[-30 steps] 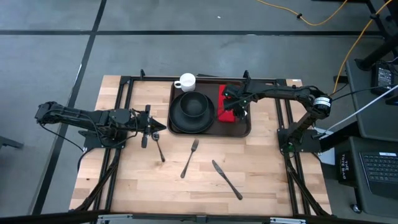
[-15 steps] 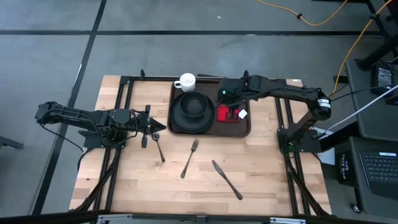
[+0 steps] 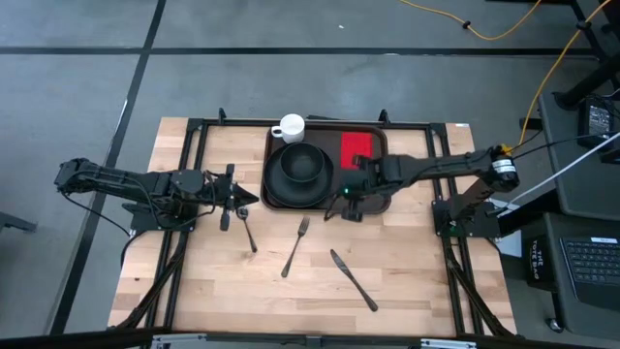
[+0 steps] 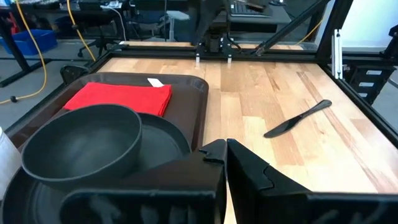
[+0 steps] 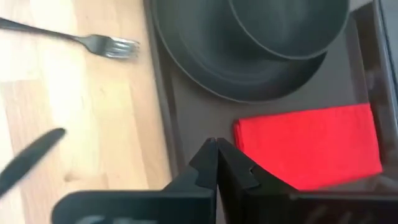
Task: Set up tray
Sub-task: Put the black fork on the red napkin on the brown serving tray
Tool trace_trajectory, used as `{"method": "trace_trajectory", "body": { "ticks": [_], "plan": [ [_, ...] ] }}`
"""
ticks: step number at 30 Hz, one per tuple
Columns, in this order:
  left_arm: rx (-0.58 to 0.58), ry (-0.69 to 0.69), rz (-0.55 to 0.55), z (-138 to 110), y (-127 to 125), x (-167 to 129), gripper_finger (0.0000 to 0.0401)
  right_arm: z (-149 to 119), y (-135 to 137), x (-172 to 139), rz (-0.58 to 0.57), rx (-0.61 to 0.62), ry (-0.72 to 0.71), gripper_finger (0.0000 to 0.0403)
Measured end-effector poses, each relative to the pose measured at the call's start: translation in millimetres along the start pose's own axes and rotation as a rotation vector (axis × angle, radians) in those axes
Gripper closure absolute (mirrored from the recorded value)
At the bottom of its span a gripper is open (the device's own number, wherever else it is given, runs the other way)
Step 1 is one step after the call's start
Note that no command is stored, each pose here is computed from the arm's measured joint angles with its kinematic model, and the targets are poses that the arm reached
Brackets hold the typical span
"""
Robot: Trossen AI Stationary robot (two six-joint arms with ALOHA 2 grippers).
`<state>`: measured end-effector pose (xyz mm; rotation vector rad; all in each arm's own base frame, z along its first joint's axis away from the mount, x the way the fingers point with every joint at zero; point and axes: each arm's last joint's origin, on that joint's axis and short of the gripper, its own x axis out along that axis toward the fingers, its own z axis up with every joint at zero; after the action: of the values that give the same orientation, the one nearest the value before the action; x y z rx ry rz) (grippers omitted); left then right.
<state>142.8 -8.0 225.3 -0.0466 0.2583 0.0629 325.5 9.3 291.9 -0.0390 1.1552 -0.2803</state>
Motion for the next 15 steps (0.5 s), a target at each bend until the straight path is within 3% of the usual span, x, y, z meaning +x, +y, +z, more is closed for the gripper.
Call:
{"method": "trace_trajectory", "body": {
  "ticks": [15],
  "plan": [
    [-0.007,0.01,0.001,-1,0,0,0.0395,-4,47,-14,-0.092,0.001,-0.137,0.0391]
  ]
}}
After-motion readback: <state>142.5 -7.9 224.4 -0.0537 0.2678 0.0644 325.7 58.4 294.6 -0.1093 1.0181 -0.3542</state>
